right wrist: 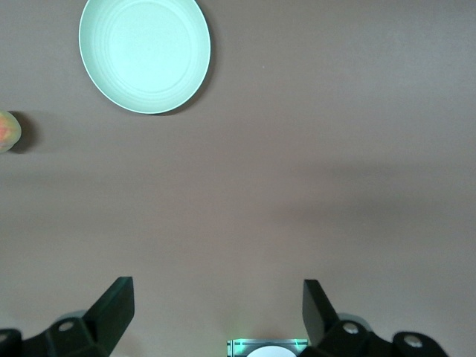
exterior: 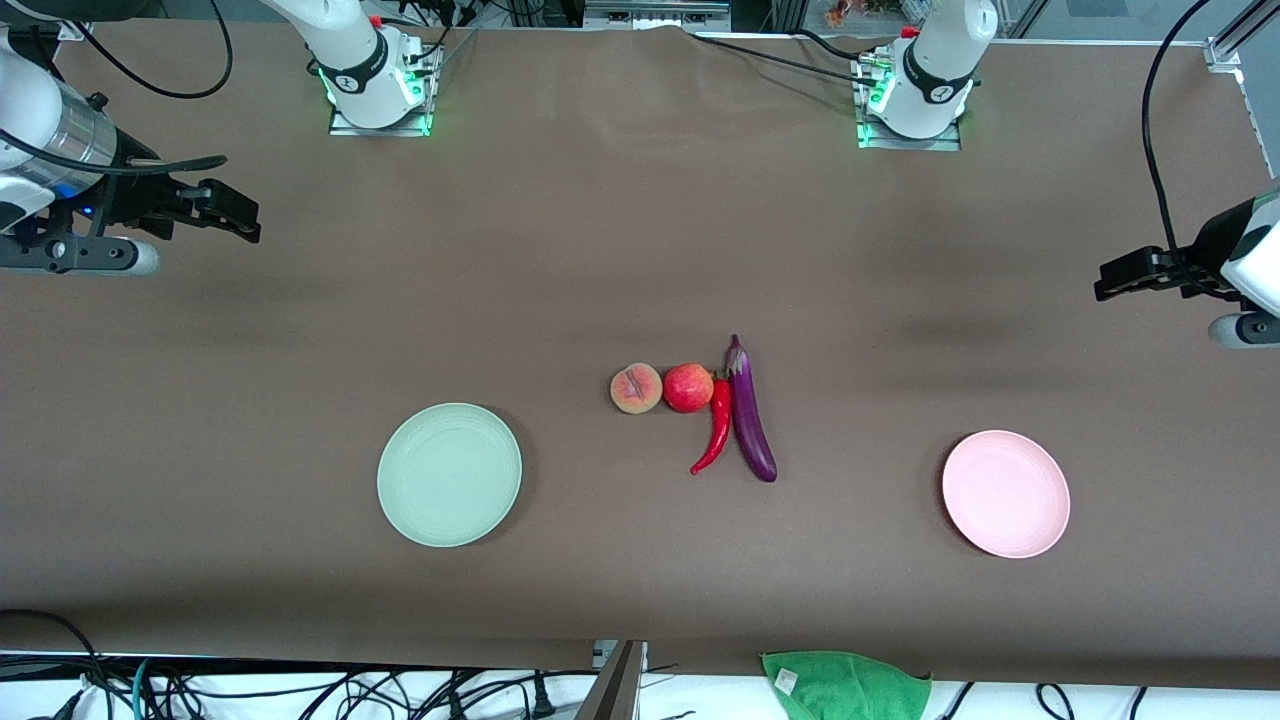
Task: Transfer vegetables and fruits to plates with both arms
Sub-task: 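Grasp the peach with the right gripper while the left gripper grasps the eggplant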
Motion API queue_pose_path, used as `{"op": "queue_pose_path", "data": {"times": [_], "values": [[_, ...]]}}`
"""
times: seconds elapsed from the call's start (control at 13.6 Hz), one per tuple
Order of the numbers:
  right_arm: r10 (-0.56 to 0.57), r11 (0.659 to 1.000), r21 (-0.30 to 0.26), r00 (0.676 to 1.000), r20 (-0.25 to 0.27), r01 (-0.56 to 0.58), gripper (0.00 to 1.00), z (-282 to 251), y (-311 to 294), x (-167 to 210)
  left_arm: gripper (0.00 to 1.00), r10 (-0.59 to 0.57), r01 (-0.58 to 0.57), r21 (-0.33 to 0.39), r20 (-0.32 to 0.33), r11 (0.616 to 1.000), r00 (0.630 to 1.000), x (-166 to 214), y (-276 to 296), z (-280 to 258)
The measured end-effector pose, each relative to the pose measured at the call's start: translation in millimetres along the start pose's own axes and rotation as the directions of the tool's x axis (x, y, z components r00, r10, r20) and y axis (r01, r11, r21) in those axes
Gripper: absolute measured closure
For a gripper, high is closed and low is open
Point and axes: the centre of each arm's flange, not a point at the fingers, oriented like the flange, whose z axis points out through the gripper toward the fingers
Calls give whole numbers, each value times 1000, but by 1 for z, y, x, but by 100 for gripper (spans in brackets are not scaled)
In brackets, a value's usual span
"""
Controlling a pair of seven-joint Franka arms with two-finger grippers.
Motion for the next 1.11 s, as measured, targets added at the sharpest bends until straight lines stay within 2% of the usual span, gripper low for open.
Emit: {"op": "queue_pose_path", "data": {"times": [0.29, 0.59, 0.81, 1.11], "values": [[1, 1000, 11, 998, -69, 0, 0, -6, -1, 7, 0, -3, 3, 0, 22, 1000, 1000, 8, -2, 18], [3, 1000, 14, 996, -84, -1, 0, -8, 0, 9, 0, -2, 2, -1, 7, 1000, 1000, 20, -1, 40], [3, 1000, 14, 996, -86, -1, 0, -8, 0, 9, 0, -4, 3, -31, -19, 1000, 1000, 50, 7, 98], [3, 1000, 15, 996, -87, -2, 0, -8, 0, 9, 0, -66, 63, -66, -47, 996, 997, 92, 31, 188]]}}
